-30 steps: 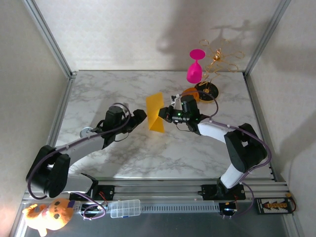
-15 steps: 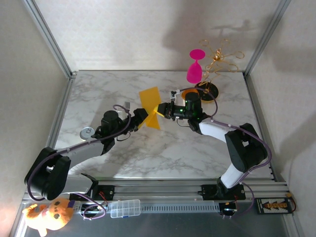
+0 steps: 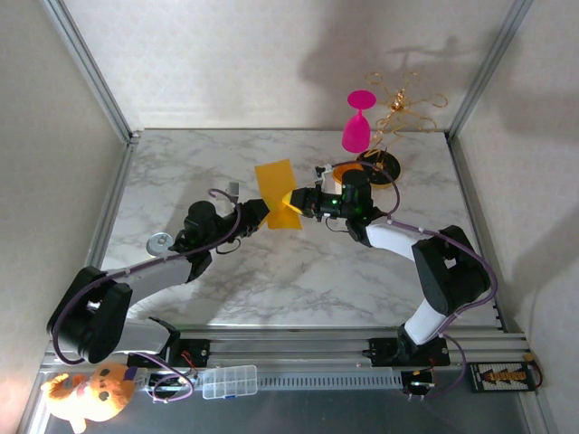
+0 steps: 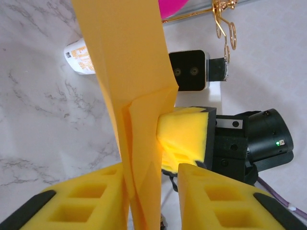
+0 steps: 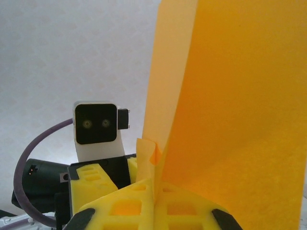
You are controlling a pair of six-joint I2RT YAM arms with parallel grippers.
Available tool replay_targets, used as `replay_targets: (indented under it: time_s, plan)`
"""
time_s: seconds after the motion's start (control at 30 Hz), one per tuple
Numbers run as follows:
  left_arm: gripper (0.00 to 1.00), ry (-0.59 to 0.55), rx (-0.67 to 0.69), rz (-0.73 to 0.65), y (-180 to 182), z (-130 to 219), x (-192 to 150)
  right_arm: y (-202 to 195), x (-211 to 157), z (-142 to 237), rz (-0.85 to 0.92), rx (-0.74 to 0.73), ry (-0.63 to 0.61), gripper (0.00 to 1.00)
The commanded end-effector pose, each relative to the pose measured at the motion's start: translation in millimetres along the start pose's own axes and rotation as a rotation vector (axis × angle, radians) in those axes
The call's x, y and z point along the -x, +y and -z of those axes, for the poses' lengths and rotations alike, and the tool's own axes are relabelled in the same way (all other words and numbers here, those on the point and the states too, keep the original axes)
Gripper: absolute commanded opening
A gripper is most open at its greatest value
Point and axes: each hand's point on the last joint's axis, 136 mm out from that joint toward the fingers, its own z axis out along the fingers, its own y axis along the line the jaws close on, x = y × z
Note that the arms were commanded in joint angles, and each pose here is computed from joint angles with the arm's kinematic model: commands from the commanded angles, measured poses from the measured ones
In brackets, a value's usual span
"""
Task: Fold a paper plane with a square sheet of paper (pick it up from the middle)
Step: Turn over the paper at the center of the table.
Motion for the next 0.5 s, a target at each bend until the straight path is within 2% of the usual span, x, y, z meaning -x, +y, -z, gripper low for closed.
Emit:
replay_targets:
  time_s: [0.0, 0.07, 0.2, 0.27, 0.33, 0.47]
  plan:
    - [0.23, 0.010, -0.026, -0.021, -13, -7, 3, 8, 0, 5, 0.021, 0.024, 0.006, 0.06]
    - [0.17, 0.010, -0.006, -0.017, -9, -9, 5, 5, 2, 7, 0.028, 0.005, -0.004, 0.11]
    - [0.08, 0.000, 0.068, -0.035, 3, -10, 9, -9, 12, 16, 0.048, -0.090, -0.053, 0.31]
    - [0.06, -0.003, 0.130, -0.052, 13, -9, 11, -19, 20, 24, 0.069, -0.167, -0.095, 0.41]
    - [0.05, -0.002, 0.240, -0.092, 28, -7, 14, -33, 29, 37, 0.096, -0.282, -0.150, 0.49]
    - [0.04, -0.004, 0.567, -0.240, 65, 14, 27, -54, 47, 69, 0.162, -0.504, -0.273, 0.63]
